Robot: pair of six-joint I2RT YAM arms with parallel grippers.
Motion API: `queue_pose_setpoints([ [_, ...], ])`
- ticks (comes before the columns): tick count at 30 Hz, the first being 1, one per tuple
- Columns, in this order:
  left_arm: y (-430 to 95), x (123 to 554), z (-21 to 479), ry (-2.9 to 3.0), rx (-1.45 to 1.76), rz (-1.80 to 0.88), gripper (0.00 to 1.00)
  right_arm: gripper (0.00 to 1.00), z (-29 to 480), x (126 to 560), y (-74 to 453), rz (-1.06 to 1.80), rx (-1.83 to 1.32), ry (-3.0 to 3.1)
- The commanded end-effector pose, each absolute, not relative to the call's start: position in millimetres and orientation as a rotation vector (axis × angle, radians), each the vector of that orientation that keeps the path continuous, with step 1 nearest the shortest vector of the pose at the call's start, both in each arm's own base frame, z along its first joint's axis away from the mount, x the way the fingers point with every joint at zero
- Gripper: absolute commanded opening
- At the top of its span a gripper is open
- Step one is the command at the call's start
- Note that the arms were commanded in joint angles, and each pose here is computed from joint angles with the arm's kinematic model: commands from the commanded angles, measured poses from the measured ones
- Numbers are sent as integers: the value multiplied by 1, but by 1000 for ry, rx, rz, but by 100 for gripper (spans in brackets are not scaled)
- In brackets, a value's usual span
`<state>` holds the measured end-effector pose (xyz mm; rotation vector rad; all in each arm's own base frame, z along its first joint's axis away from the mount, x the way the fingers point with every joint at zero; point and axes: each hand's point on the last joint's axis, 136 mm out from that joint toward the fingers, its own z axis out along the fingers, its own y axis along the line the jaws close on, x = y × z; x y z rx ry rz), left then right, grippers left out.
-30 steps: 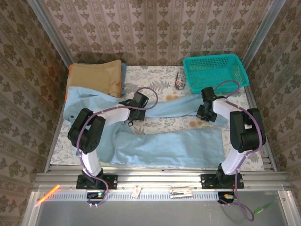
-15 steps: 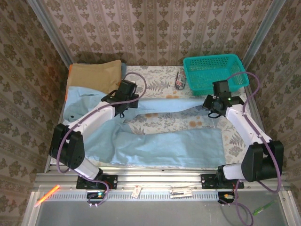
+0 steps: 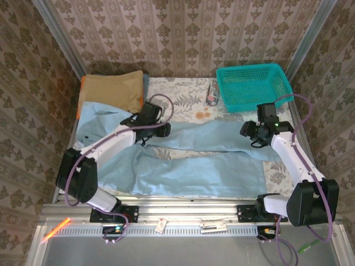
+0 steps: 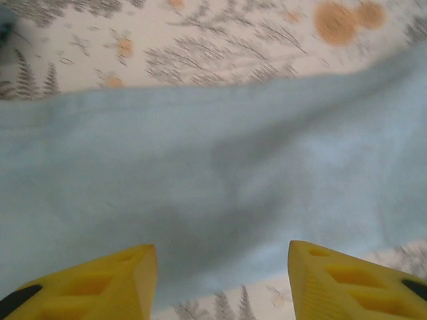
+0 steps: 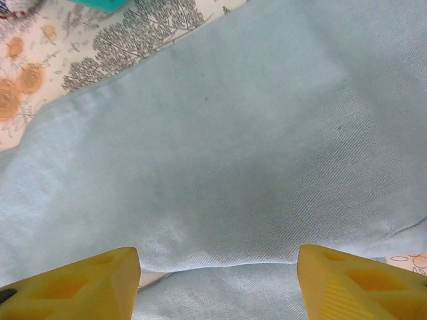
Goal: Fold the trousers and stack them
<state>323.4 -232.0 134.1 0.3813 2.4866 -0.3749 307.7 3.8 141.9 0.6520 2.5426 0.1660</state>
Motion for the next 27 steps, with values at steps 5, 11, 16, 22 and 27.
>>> queue_pose_setpoints([
  [5, -241, 255, 113, 2542, 495, -191, 0, 64, 154, 314, 26, 273, 606, 2519],
  [11, -203, 242, 69, 2637, 419, 54, 5, 64, 127, 316, 79, 315, 429, 2621],
  [16, -172, 257, 59, 2642, 306, 271, 42, 66, 92, 314, 134, 350, 243, 2731],
  [22, -196, 245, 53, 2668, 241, -12, 41, 64, 64, 310, 163, 438, 284, 2806],
  [27, -230, 218, 74, 2649, 300, -227, 43, 59, 64, 277, 142, 293, 369, 2828],
])
